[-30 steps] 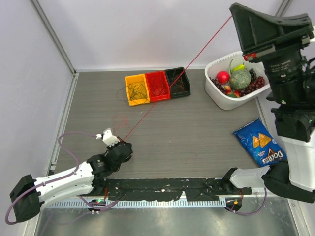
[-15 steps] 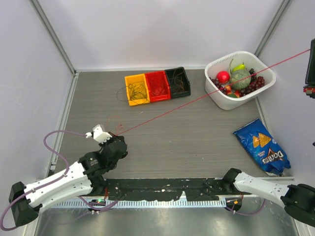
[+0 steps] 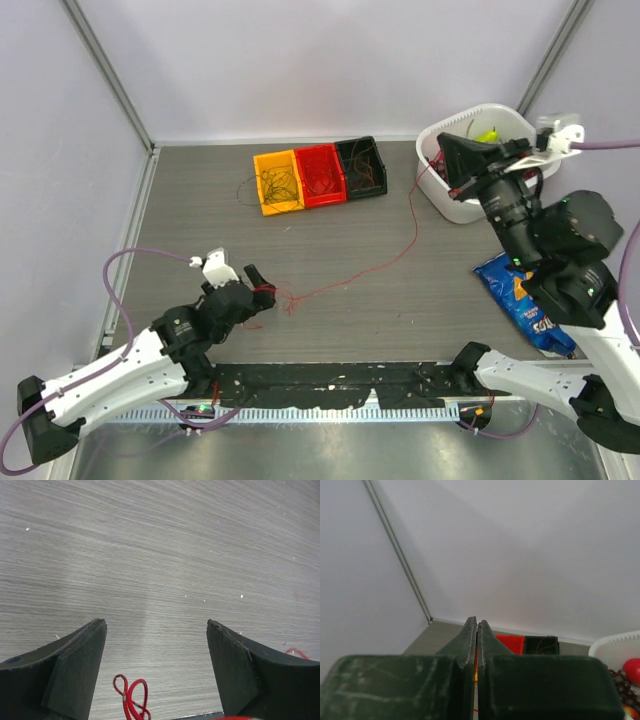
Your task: Untangle the cables
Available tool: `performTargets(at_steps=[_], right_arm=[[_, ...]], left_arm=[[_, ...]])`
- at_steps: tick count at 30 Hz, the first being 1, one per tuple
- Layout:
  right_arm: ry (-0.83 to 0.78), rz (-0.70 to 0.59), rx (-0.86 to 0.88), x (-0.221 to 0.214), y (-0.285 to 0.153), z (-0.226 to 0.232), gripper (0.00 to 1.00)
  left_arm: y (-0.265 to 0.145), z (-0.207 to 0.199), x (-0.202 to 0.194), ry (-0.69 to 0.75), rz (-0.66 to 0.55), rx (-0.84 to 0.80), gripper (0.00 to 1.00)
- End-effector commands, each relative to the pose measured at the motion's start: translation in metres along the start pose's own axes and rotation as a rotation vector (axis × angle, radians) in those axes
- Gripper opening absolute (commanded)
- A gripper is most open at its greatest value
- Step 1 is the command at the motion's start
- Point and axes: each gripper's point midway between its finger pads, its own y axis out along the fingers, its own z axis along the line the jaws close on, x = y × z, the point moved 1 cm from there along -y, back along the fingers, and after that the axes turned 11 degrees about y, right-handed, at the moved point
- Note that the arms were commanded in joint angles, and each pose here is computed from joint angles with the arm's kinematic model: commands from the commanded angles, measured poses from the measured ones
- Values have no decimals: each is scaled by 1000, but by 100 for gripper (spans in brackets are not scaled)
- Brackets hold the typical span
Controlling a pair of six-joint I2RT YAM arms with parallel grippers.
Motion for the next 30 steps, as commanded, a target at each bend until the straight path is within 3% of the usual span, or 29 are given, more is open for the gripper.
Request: performTargets(at_steps=[1, 4, 7, 9, 13, 15, 19, 21, 24, 26, 27, 28, 30], right_arm=[[0, -66, -6, 31, -12, -1, 1], [-30, -62, -16, 39, -18, -4, 1], [-38, -65, -44, 42, -24, -10, 1], [-33, -67, -45, 44, -28, -12, 1], [-24, -34, -42, 29, -25, -12, 1], [-15, 57, -51, -5, -16, -13, 1], [21, 356, -63, -119, -10, -21, 1], [54, 507, -132, -189, -22, -41, 1], [91, 712, -104, -257, -47, -45, 5], [124, 814, -103, -291, -67, -50, 11], [132, 864, -106, -310, -79, -56, 22], [169, 934, -27, -320, -91, -44, 26], [211, 1021, 130, -331, -112, -25, 45]], left_arm=[[-20, 3, 16, 49, 11, -7, 82], [-25, -2, 27, 38, -29, -33, 81], [-22, -12, 26, 65, -20, -69, 91], [-15, -18, 16, 132, 41, -70, 96], [-11, -28, -3, 347, 257, -18, 95], [-10, -38, -6, 385, 309, -37, 95], [-11, -56, -7, 412, 342, -117, 95], [-13, -61, -7, 417, 351, -143, 96], [-16, -70, -14, 407, 392, -203, 96], [-18, -76, -25, 398, 444, -250, 96], [-19, -78, -29, 393, 461, -269, 96], [-19, -79, -34, 392, 480, -279, 95], [-17, -76, -40, 394, 505, -264, 94]])
